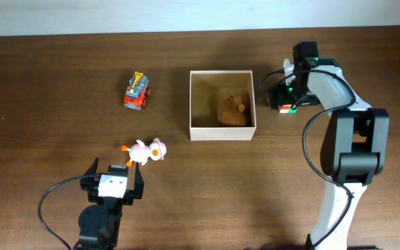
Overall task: Pack container
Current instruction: 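Lower the right gripper over the 2x2 colorful cube and grasp it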
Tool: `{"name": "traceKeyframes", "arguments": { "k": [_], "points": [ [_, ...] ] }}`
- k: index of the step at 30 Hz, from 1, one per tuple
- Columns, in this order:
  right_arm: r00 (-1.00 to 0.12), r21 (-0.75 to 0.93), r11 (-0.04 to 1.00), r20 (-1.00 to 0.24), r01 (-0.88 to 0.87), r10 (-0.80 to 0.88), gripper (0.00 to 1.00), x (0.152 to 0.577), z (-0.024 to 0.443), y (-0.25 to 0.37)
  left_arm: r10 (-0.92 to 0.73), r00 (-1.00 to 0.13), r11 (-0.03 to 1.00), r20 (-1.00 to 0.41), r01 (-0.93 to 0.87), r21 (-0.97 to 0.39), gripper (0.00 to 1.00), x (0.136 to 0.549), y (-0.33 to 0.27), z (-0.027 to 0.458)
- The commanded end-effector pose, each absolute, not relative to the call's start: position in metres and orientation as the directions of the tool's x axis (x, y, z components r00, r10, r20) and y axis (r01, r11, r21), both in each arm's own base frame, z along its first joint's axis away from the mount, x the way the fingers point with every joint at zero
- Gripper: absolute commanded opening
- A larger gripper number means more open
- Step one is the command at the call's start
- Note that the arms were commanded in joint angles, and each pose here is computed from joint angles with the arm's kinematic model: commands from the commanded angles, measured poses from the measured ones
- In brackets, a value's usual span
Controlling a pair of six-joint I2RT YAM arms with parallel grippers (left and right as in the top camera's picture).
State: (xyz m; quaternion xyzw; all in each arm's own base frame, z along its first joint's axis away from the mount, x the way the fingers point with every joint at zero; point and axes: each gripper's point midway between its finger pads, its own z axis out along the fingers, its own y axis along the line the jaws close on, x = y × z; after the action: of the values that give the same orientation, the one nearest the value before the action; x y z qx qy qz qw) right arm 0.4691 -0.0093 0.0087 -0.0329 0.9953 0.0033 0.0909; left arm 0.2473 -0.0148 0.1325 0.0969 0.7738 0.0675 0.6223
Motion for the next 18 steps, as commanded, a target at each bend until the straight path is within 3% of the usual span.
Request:
{"name": "traceKeyframes", "arguments": {
  "k": [1,12,18],
  "points": [
    [-0.983,0.009,0.997,-0.167,-0.076,-0.074,0.99,0.4674,-0.001,-0.0079,0.222,-0.202,0.975,-0.954,0.076,0.211,0.99,0.247,-0.0173,0.1309],
    [-0.988,0.012,0.997,-0.141,-0.073,-0.071,1.0,0.463,-0.0083,-0.0078,0.223,-0.202,0.974,-0.954,0.076,0.211,0.99,0.247,-0.0173,0.131],
    [-0.988,0.013,0.997,-0.137,-0.073,-0.071,0.88,0.4625,-0.0072,-0.0078,0.223,-0.202,0.974,-0.954,0.076,0.211,0.99,0.247,-0.0173,0.131]
  ]
}}
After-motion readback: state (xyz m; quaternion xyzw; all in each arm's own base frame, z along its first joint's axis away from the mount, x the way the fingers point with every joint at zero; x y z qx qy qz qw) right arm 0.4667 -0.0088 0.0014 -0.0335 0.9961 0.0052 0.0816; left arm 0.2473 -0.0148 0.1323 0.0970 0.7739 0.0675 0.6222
